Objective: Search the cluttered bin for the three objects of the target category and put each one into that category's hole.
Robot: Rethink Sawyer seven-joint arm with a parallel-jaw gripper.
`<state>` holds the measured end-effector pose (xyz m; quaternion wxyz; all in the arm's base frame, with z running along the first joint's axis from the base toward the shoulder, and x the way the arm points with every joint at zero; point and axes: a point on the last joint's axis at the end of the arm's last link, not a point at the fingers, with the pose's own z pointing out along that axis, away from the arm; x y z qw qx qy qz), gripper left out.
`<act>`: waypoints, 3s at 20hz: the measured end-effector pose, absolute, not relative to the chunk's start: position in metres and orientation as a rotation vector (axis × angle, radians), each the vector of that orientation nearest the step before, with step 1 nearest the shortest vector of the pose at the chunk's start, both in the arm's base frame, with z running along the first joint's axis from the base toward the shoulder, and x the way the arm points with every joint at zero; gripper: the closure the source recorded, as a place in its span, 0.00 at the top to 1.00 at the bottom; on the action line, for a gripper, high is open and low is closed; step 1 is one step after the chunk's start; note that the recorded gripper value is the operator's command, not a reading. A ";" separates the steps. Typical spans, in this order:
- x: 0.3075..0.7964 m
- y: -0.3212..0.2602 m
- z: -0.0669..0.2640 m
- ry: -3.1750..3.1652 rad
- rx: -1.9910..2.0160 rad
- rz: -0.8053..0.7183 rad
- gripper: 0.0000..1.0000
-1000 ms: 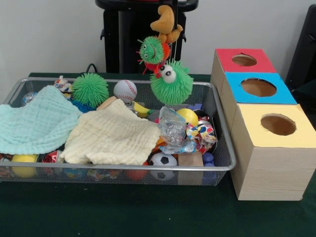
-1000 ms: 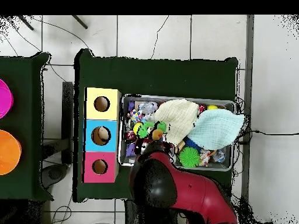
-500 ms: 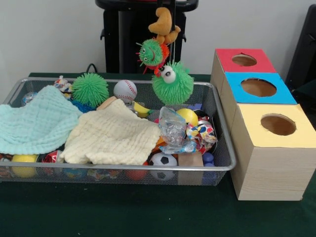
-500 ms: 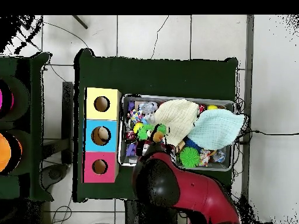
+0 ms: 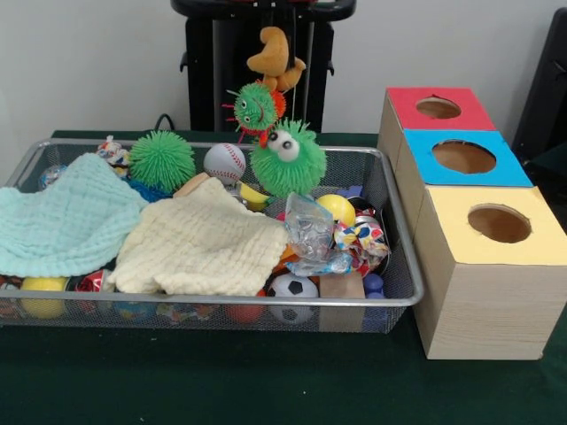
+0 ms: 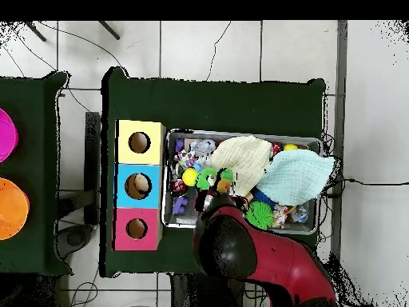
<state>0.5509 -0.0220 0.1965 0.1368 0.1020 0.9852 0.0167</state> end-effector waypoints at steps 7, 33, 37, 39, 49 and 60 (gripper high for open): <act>0.547 -0.046 0.173 2.851 0.293 0.055 0.00; 0.523 -0.074 0.115 2.932 0.219 0.136 0.00; 0.524 -0.031 0.086 2.883 0.083 0.148 1.00; 0.524 -0.024 0.082 2.868 0.064 0.153 1.00; 0.529 -0.004 0.076 2.795 0.012 0.145 1.00; 0.529 -0.016 0.076 2.793 0.044 0.138 1.00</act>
